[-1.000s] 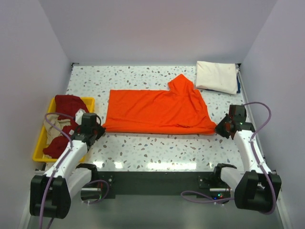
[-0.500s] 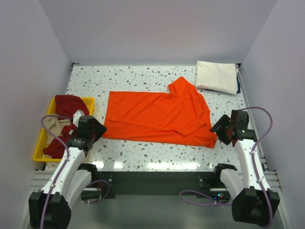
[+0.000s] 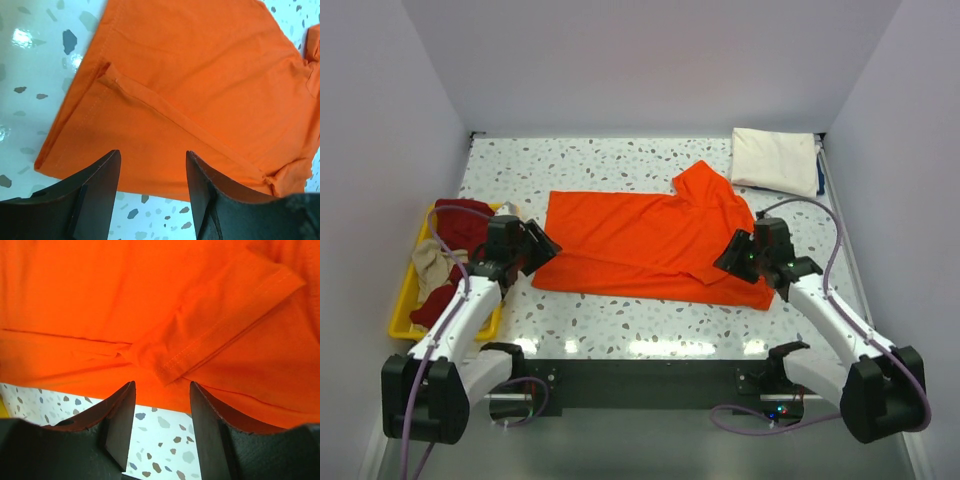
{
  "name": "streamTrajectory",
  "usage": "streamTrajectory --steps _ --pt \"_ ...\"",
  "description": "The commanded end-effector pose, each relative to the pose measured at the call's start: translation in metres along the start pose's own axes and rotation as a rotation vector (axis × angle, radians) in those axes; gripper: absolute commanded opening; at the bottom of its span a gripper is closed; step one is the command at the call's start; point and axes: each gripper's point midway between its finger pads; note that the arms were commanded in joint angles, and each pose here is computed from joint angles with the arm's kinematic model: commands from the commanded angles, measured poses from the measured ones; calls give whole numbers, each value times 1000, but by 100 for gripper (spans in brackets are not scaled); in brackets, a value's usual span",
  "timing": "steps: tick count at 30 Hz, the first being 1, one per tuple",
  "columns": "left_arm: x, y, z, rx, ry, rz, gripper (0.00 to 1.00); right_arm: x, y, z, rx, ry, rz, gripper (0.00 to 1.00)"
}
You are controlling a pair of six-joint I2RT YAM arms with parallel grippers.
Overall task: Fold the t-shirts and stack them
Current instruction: Fold the tshirt
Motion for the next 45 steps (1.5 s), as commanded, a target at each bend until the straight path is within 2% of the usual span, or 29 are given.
streamTrajectory --steps 1,4,10,25,36,41,45 --pt "13 -27 1 -124 -2 -97 60 -6 15 -21 63 -27 -42 51" --pt "11 -31 -1 -142 49 -142 60 -18 12 -34 64 -8 -50 51" --pt "25 -36 -6 -144 66 -207 60 -21 3 -44 20 -12 -68 52" --pt "20 -36 -30 -153 116 -223 60 -32 -25 -62 -84 0 -100 55" --pt "17 -35 -32 -154 122 -228 59 -24 -13 -68 -62 -17 -110 53" --pt "17 -34 -31 -153 121 -231 59 -19 -3 -68 -44 -20 -103 48" --pt "16 -33 -31 -147 122 -234 59 -18 0 -65 -33 -15 -105 47"
Point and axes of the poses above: each gripper's point midway between its finger pads, its own z axis back along the fingers, its own y axis along the line the jaws close on, x = y × z, and after that the axes turned 15 degrees about -z, right-handed
